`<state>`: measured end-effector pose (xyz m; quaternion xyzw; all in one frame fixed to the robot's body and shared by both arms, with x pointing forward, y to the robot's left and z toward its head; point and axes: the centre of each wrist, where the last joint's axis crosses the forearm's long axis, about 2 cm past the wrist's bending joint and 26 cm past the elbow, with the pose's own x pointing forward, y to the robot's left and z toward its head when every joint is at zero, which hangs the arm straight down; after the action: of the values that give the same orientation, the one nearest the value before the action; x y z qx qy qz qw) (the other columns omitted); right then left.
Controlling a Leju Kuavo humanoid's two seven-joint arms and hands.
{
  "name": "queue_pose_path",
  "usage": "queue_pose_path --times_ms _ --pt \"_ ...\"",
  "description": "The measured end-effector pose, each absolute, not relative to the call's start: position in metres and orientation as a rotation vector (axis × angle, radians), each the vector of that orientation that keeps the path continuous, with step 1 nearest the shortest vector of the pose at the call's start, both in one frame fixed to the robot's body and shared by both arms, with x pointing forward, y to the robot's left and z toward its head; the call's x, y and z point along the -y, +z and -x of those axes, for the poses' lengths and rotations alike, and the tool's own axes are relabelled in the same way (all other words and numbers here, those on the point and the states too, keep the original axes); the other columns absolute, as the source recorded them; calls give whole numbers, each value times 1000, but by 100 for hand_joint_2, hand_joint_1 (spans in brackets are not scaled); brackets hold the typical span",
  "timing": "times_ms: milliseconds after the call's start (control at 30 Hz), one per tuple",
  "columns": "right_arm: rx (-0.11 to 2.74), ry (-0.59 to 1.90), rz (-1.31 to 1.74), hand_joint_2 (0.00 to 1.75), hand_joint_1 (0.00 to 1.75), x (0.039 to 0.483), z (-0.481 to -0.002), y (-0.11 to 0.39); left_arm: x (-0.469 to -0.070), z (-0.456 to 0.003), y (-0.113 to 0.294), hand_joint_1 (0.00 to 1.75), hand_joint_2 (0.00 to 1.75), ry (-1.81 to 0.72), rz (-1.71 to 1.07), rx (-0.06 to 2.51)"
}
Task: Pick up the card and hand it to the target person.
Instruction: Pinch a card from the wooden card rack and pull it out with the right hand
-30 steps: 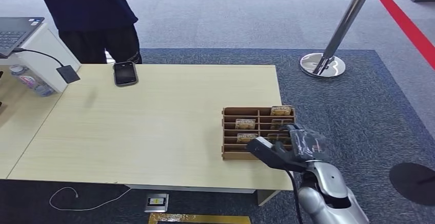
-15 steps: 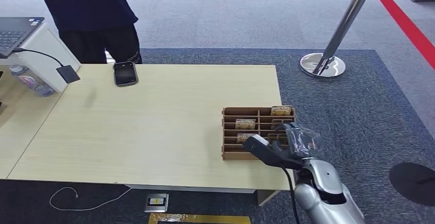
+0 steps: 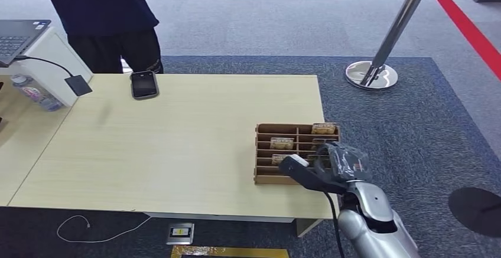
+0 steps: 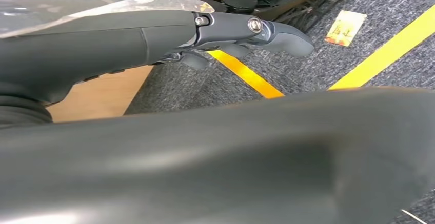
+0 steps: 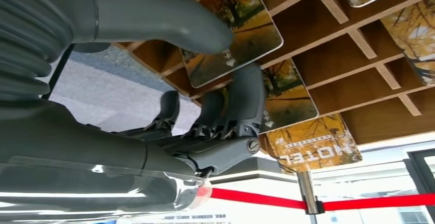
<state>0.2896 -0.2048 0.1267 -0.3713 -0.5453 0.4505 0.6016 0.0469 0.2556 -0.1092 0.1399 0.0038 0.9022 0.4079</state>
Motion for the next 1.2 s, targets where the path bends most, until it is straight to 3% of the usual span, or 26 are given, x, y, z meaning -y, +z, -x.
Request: queue_pose_path --times_ms 67,1200 --pt "1267 1044 860 175 128 204 -290 127 -256 -47 -109 0 0 2274 -353 -11" --pt "1287 1058 822 175 140 199 -291 129 -256 -48 -109 0 0 2274 -346 -12"
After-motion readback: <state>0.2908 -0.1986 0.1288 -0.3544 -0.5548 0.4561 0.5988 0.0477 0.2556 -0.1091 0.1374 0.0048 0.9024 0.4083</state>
